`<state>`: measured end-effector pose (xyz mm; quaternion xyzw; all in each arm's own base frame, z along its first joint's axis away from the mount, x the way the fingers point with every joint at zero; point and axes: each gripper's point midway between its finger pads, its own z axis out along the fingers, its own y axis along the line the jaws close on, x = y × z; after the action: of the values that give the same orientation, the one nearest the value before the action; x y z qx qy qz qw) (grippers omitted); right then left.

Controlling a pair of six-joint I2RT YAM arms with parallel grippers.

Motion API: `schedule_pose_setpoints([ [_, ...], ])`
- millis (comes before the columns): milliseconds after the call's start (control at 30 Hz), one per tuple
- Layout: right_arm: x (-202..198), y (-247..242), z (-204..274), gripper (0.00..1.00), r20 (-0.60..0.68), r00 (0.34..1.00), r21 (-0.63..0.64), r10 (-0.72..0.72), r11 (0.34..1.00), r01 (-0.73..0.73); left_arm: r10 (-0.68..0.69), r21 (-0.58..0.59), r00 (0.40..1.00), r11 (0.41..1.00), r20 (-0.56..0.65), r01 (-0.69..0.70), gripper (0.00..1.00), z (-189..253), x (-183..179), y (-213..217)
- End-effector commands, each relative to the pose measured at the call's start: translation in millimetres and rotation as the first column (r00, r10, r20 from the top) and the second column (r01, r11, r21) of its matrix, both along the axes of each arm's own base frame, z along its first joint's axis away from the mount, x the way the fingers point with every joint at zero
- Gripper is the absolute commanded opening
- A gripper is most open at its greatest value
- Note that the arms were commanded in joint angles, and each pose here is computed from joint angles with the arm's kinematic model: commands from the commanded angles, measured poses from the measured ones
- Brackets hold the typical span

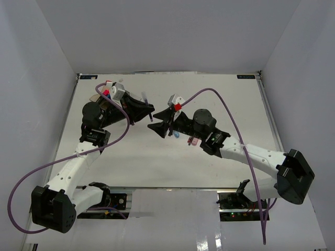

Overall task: Sort the stationery into containers
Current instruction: Place the pen in the storage box.

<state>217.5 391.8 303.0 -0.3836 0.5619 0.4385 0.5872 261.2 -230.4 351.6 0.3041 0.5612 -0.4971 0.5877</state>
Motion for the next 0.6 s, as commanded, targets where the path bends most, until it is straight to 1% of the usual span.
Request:
schedule_pose_setpoints([
  [0,5,6,28,0.58,0.047,0.999,0.092,-0.007,0.996,0.003,-0.018,-0.016,1.000,1.000,0.019,0.018,0.00,5,-5,0],
  [200,7,9,36,0.54,0.053,0.999,0.112,-0.012,0.994,0.006,-0.027,-0.021,0.999,0.999,0.026,0.028,0.00,6,-7,0],
  [300,10,10,41,0.50,0.060,0.998,0.119,-0.023,0.993,0.016,-0.036,-0.023,0.999,0.999,0.023,0.037,0.00,5,-8,-1],
  [400,12,11,44,0.44,0.063,0.998,0.126,-0.028,0.992,0.020,-0.047,-0.024,0.999,0.999,0.015,0.047,0.00,4,-9,-2],
  [500,13,12,45,0.41,0.064,0.998,0.127,-0.027,0.992,0.019,-0.055,-0.028,0.998,0.998,0.016,0.055,0.00,5,-10,-2],
  [567,13,13,46,0.37,0.066,0.998,0.131,-0.025,0.991,0.016,-0.061,-0.027,0.998,0.998,0.014,0.062,0.00,4,-11,-3],
])
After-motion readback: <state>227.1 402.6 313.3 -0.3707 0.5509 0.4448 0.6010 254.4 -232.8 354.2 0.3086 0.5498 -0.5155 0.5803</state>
